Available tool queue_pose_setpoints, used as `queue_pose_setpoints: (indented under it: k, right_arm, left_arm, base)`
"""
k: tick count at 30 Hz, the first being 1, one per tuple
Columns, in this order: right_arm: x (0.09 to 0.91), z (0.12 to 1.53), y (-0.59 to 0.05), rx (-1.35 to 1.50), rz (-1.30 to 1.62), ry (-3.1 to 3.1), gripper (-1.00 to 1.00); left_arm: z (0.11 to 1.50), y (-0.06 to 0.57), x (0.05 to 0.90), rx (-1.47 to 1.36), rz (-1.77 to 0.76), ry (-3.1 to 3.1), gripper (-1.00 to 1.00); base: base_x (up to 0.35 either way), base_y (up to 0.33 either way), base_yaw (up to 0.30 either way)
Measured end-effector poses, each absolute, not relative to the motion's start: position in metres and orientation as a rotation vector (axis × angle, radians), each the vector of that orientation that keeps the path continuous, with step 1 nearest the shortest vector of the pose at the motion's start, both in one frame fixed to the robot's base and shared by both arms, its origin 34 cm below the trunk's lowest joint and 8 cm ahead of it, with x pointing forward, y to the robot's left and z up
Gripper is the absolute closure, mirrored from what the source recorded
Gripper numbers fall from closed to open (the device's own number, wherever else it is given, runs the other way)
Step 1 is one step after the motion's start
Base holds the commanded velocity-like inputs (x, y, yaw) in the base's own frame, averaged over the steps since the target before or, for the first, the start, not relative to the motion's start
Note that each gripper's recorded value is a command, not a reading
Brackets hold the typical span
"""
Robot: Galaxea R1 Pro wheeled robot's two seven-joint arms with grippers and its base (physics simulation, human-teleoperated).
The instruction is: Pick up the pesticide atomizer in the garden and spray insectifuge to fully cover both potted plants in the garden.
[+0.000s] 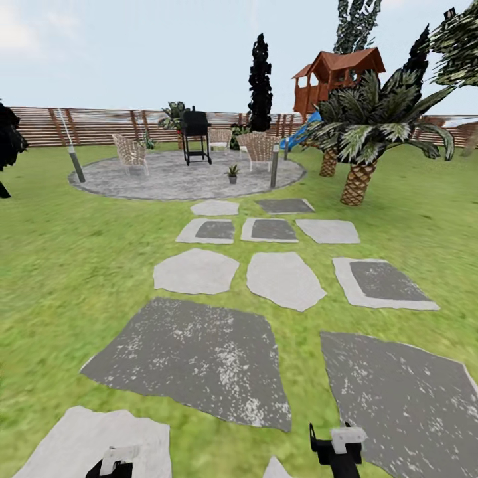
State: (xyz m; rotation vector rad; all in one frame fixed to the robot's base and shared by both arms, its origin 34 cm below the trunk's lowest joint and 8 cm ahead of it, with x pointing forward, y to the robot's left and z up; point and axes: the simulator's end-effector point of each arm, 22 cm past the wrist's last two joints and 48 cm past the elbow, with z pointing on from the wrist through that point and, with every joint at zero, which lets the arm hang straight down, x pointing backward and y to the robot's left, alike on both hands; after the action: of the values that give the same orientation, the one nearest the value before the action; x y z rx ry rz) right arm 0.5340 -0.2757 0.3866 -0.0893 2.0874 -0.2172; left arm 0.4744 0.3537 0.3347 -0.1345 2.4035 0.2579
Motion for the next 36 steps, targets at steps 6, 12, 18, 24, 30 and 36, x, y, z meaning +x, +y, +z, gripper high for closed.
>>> queue_pose_setpoints:
  k: [6, 12, 18, 24, 30, 36]
  right_arm:
    - [0.5341, 0.3866, -0.2755, -0.091, -0.215, 2.087, -1.00]
    - [0.5342, 0.3865, -0.2743, -0.097, -0.211, 2.088, -1.00]
    - [0.5342, 0.3865, -0.2745, -0.099, -0.211, 2.087, -1.00]
    - [0.5341, 0.3865, -0.2759, -0.097, -0.215, 2.087, -1.00]
    - [0.5340, 0.3867, -0.2775, -0.092, -0.220, 2.087, -1.00]
    - [0.5341, 0.3868, -0.2778, -0.090, -0.221, 2.087, -1.00]
  left_arm:
    - [0.3347, 0.3539, 0.4744, -0.135, 0.258, 2.403, 1.00]
    - [0.3347, 0.3534, 0.4744, -0.134, 0.257, 2.403, 1.00]
    - [0.3346, 0.3528, 0.4745, -0.134, 0.256, 2.404, 1.00]
    - [0.3347, 0.3528, 0.4745, -0.134, 0.256, 2.403, 1.00]
    - [0.3346, 0.3530, 0.4745, -0.134, 0.257, 2.404, 1.00]
    - [0.3346, 0.3528, 0.4745, -0.133, 0.256, 2.404, 1.00]
  base:
    - [0.340, 0.076, 0.003]
    - [0.340, 0.076, 0.000]
    - [0.340, 0.076, 0.000]
    - [0.340, 0.076, 0.000]
    - [0.340, 0.076, 0.000]
    - [0.340, 0.076, 0.000]
